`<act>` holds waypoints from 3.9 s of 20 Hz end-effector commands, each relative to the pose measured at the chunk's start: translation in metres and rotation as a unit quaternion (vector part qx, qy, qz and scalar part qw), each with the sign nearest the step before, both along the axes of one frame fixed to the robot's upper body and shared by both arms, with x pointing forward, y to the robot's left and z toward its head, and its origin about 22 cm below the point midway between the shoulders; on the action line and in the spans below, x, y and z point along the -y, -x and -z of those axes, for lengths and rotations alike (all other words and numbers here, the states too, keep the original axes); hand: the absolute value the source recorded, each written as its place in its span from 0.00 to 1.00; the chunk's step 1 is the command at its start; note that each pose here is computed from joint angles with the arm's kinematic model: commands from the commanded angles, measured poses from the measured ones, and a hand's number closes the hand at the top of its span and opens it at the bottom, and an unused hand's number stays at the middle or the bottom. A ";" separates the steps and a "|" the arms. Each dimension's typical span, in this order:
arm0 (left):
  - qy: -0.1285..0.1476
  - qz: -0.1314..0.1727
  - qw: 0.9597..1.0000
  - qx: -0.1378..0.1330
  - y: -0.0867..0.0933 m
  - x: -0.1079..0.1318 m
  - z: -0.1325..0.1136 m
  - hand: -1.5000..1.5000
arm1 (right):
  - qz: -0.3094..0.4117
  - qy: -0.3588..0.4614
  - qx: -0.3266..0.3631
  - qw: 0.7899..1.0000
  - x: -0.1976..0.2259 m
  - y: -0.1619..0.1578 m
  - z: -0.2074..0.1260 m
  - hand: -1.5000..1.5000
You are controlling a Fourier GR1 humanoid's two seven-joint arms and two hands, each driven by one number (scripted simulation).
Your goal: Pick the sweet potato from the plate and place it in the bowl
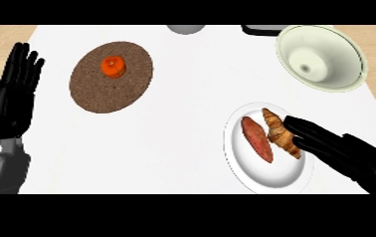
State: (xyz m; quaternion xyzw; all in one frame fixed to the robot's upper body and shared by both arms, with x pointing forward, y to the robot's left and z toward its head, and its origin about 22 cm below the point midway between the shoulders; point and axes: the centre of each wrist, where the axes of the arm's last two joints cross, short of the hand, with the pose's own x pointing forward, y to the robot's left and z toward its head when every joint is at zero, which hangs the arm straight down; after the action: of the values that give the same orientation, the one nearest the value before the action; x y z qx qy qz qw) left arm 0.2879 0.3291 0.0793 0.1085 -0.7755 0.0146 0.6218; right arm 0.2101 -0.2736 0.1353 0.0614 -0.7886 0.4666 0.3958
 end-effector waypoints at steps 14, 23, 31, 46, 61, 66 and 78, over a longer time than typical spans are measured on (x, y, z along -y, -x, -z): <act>0.002 0.015 1.000 0.007 -0.004 0.005 -0.005 0.50 | -0.036 0.353 -0.029 0.935 0.011 -0.026 -0.053 0.00; -0.007 0.007 1.000 0.003 0.000 0.002 -0.001 0.50 | -0.032 0.367 -0.041 0.929 0.021 -0.037 -0.010 0.00; 0.003 0.010 1.000 0.004 0.007 0.011 -0.005 0.50 | -0.010 0.372 -0.057 0.927 -0.002 -0.072 0.023 0.00; 0.003 0.001 1.000 0.003 -0.025 0.001 0.000 0.50 | -0.038 0.350 -0.038 0.935 -0.018 -0.089 0.075 0.00; -0.004 0.006 1.000 0.002 -0.023 0.007 0.014 0.50 | -0.036 0.379 -0.049 0.924 -0.044 -0.098 0.112 0.00; 0.004 0.002 1.000 -0.003 -0.007 0.016 0.000 0.50 | -0.026 0.396 -0.060 0.916 -0.049 -0.083 0.145 0.00; -0.003 -0.001 1.000 0.005 -0.004 -0.003 0.001 0.50 | -0.019 0.361 -0.015 0.932 -0.035 -0.110 0.149 1.00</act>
State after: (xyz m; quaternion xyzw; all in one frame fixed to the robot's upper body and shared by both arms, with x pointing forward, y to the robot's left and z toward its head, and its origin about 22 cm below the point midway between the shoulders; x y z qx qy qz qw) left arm 0.2946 0.3318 0.0804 0.1037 -0.7756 0.0130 0.6225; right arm 0.3245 -0.2397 -0.0074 -0.0643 -0.5381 0.7355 0.4066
